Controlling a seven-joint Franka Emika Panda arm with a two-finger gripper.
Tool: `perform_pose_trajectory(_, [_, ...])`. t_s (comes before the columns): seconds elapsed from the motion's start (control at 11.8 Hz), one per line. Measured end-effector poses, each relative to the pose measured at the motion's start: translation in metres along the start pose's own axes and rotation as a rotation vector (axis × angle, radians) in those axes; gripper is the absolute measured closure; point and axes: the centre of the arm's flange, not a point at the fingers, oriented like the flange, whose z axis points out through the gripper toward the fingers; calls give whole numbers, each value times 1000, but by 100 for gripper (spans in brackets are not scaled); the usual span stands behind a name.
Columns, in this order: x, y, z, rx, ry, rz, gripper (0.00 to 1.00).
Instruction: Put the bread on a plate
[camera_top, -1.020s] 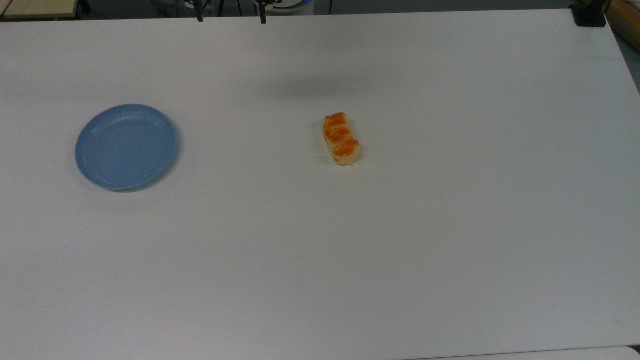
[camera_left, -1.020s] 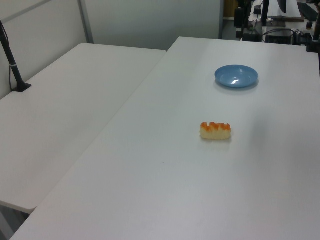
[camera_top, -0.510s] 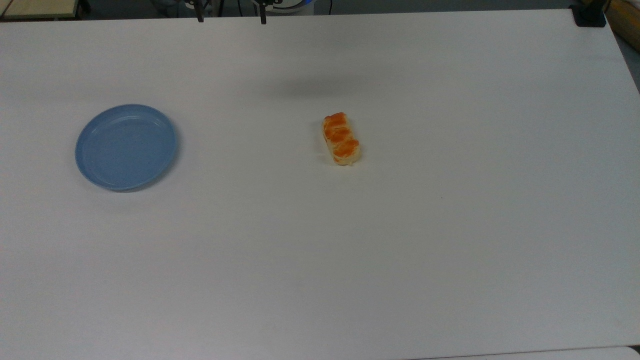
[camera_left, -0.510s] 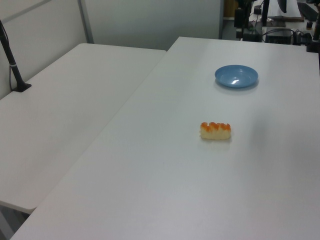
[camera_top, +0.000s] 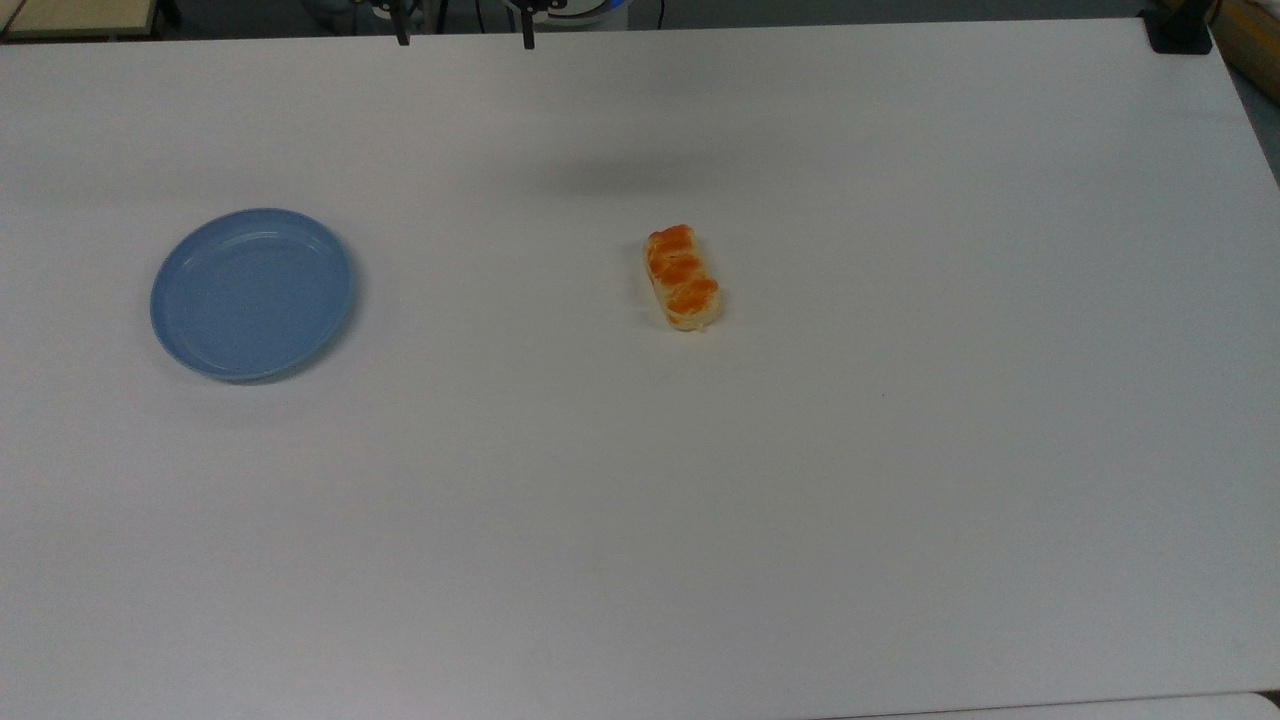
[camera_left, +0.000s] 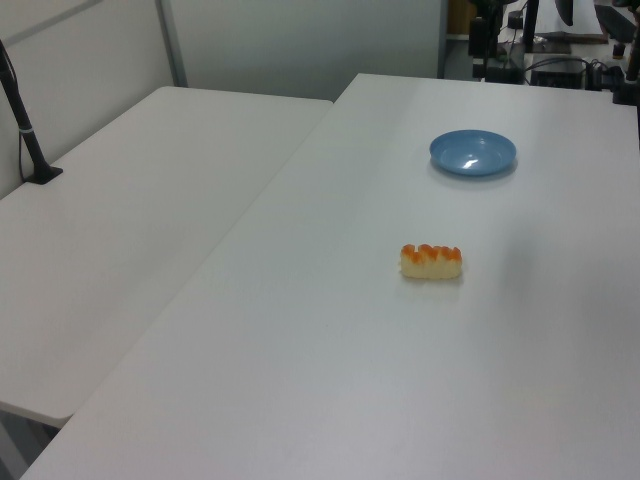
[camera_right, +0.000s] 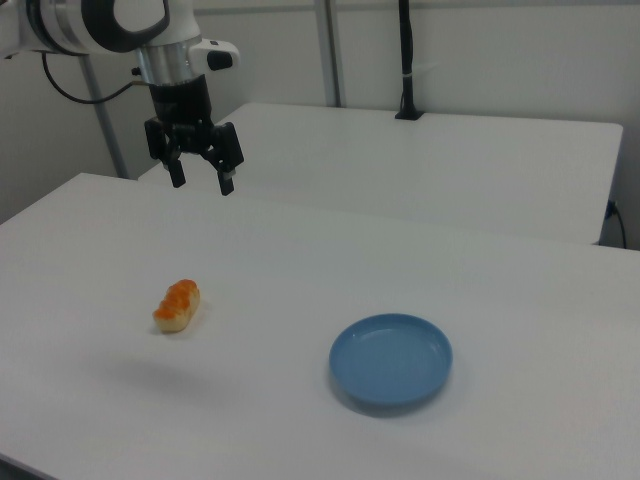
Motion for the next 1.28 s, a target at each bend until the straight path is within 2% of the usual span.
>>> perform_pose_trajectory(0.26, [0, -4, 5, 0, -12, -7, 0])
perform_pose_trajectory(0.68, [-1, -22, 52, 10, -91, -41, 0])
perform_pose_trajectory(0.94, [3, -44, 75, 8, -75, -80, 0])
perform_pose_trajectory(1.28, [8, -97, 92, 3, -20, -172, 0])
